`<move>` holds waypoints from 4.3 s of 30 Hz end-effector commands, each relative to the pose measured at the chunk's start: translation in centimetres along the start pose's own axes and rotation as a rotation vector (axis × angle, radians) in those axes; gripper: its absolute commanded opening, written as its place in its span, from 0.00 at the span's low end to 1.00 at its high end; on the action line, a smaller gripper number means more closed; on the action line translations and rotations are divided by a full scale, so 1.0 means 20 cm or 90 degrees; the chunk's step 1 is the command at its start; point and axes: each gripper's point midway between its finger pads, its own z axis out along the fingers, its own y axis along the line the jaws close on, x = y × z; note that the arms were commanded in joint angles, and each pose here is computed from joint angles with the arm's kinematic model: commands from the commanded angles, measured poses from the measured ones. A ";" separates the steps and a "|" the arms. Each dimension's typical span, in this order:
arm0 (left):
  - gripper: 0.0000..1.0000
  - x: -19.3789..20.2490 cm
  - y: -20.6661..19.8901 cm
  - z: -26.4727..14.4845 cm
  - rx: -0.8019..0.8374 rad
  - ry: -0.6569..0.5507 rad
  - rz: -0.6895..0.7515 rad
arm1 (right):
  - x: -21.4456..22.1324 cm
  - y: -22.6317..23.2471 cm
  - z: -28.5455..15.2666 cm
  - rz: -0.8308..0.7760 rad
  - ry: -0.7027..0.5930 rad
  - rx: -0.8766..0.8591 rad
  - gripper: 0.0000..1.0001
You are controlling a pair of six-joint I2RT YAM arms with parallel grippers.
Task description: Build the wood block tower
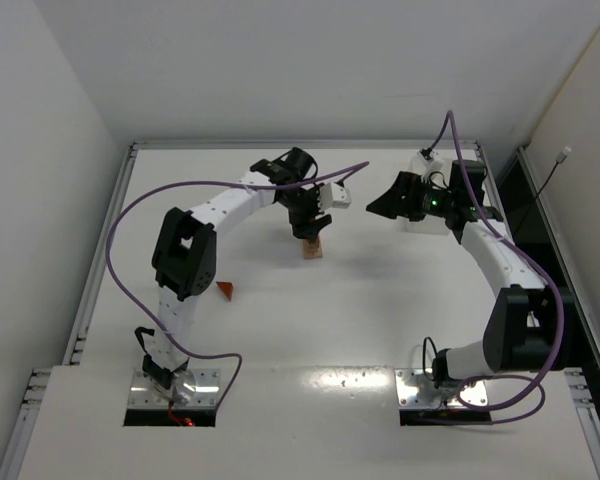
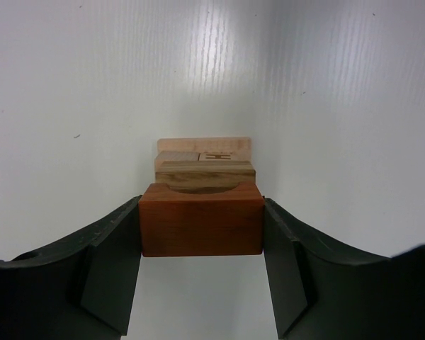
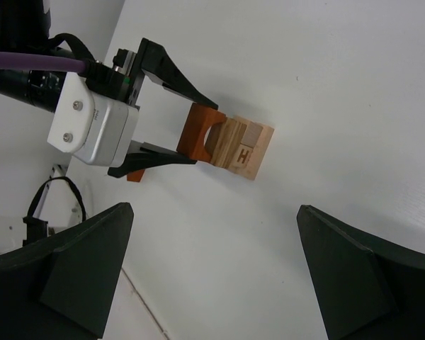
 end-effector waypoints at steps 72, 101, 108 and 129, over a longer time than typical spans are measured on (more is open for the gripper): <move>1.00 0.24 0.16 -1.38 -0.628 -0.170 -0.561 | 0.12 0.54 0.38 -0.577 0.201 -0.120 0.95; 0.55 1.10 -0.36 -0.91 -0.108 -0.194 -1.230 | 0.42 0.59 0.42 -0.629 0.289 -0.037 0.87; 0.52 1.16 -0.49 -0.78 -0.068 -0.151 -1.276 | 0.40 0.55 0.35 -0.632 0.285 -0.024 0.87; 0.59 1.05 -0.33 -0.79 -0.406 0.037 -0.944 | 0.36 0.49 0.35 -0.631 0.291 -0.005 0.87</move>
